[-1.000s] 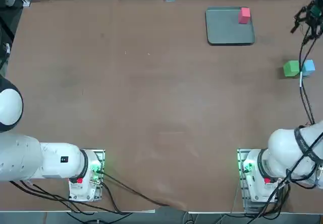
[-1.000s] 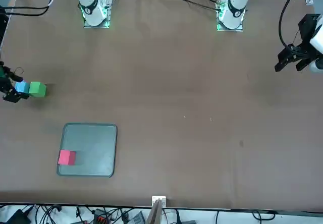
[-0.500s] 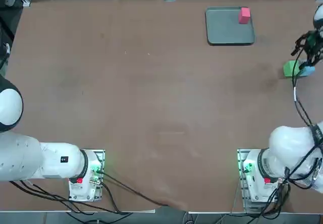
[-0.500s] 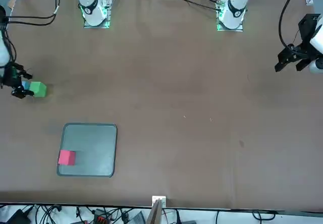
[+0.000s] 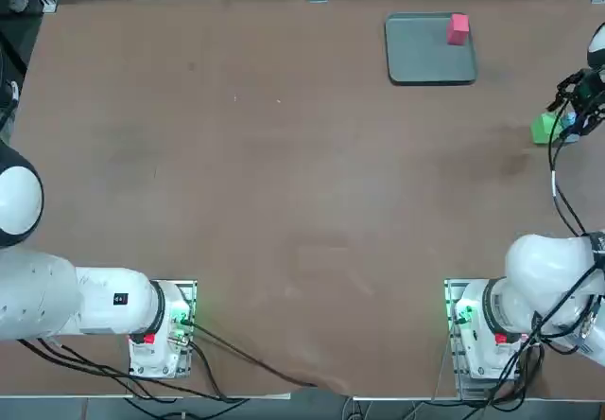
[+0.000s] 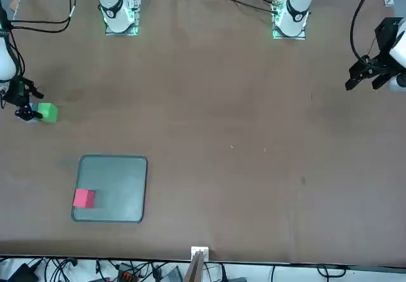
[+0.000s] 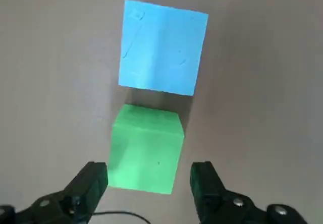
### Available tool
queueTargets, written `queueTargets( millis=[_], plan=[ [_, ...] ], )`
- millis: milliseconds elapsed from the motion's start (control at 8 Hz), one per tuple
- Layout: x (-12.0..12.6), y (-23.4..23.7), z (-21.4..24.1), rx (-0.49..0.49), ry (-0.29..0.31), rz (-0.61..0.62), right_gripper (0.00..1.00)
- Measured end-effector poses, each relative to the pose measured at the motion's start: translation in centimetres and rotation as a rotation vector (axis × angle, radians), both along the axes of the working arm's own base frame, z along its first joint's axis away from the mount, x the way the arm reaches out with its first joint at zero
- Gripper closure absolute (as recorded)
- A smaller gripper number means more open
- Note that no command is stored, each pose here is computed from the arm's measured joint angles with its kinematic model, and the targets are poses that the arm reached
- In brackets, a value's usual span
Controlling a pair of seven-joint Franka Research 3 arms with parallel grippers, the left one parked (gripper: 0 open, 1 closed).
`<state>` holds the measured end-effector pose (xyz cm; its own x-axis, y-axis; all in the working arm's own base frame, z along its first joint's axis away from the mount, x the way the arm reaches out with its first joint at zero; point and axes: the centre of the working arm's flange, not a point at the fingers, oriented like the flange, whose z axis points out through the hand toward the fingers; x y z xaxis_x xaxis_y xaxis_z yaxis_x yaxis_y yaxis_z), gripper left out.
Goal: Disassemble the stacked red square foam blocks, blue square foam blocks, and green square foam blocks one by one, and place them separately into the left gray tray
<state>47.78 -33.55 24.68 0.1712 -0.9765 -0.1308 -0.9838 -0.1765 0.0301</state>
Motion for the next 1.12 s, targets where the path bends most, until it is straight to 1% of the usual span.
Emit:
queueTargets(
  millis=[500,750,875,1000,1125],
  plan=[
    [0.3,0.0,-2.3,-0.006,-0.015,-0.001,0.00],
    [0.1,0.1,-4.1,0.003,-0.007,-0.005,0.00],
    [0.0,0.0,-4.5,0.007,-0.004,-0.008,0.04],
    [0.1,0.0,-4.2,0.006,-0.008,-0.011,0.19],
    [0.1,0.0,-3.9,0.006,-0.008,-0.009,0.19]
  ],
)
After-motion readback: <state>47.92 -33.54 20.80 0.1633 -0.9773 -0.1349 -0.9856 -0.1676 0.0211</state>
